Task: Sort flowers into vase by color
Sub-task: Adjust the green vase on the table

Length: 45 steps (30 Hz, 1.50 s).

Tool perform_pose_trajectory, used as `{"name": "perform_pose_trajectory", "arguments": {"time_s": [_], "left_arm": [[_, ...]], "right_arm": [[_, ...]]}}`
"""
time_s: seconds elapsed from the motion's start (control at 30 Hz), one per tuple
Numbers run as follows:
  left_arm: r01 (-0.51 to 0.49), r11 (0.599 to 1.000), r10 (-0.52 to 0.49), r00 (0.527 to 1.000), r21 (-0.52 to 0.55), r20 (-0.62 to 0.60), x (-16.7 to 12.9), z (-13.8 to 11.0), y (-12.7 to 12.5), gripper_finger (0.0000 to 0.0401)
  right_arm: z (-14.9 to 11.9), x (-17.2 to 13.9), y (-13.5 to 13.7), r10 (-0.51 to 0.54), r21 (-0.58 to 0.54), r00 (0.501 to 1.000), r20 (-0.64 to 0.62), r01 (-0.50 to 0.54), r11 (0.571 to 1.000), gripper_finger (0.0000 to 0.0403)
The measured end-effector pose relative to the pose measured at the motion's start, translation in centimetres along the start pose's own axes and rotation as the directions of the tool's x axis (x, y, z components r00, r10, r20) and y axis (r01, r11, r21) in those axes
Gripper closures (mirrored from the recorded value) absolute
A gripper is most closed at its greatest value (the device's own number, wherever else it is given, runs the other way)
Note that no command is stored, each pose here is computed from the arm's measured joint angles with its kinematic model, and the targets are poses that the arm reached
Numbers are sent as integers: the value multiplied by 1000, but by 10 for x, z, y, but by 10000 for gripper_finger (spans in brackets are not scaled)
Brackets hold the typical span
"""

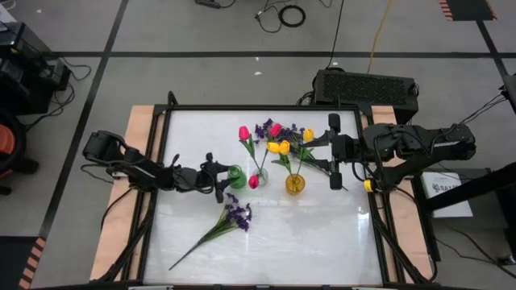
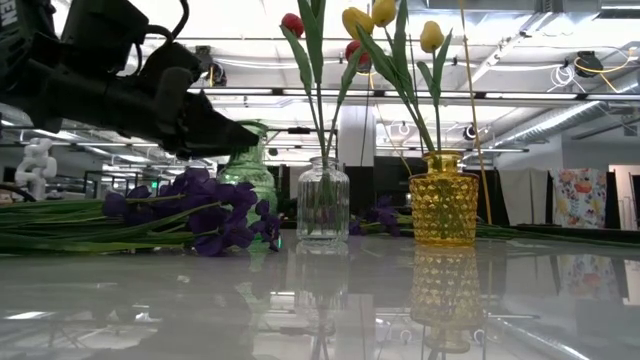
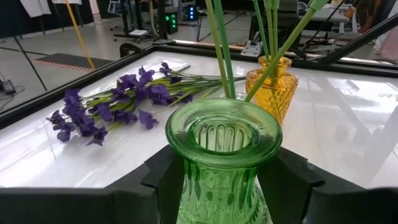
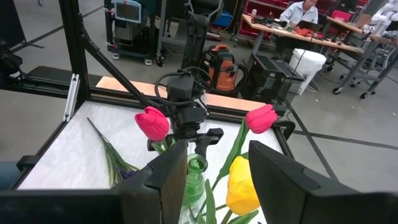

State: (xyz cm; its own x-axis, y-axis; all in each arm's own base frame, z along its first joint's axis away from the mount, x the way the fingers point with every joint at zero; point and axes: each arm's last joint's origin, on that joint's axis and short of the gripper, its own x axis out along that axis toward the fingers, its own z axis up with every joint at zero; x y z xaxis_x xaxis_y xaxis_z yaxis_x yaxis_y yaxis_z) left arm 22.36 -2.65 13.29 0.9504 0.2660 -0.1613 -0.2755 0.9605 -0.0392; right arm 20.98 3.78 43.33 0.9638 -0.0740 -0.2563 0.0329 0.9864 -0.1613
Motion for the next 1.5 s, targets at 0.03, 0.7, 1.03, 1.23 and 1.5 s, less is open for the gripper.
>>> {"name": "perform_pose_trajectory", "arguments": {"time_s": [0.03,0.7,1.03,1.23,1.5], "left_arm": [[0,1000,0,1000,-3,-1,-2,0,1,220],[-10,1000,11,998,18,-54,-20,2,9,221],[-22,999,25,995,37,-93,-26,5,12,221],[-25,999,29,994,44,-103,-30,8,14,221],[-29,999,32,993,26,-115,-32,8,14,219]], "right_arm": [[0,0,0,0,0,1000,0,0,1000,239],[0,0,0,-1,18,1000,1,1,1000,239],[0,0,0,-1,19,1000,0,1,1000,239],[0,0,0,-5,19,1000,0,5,1000,239],[0,0,0,-5,19,1000,0,5,1000,239]]}}
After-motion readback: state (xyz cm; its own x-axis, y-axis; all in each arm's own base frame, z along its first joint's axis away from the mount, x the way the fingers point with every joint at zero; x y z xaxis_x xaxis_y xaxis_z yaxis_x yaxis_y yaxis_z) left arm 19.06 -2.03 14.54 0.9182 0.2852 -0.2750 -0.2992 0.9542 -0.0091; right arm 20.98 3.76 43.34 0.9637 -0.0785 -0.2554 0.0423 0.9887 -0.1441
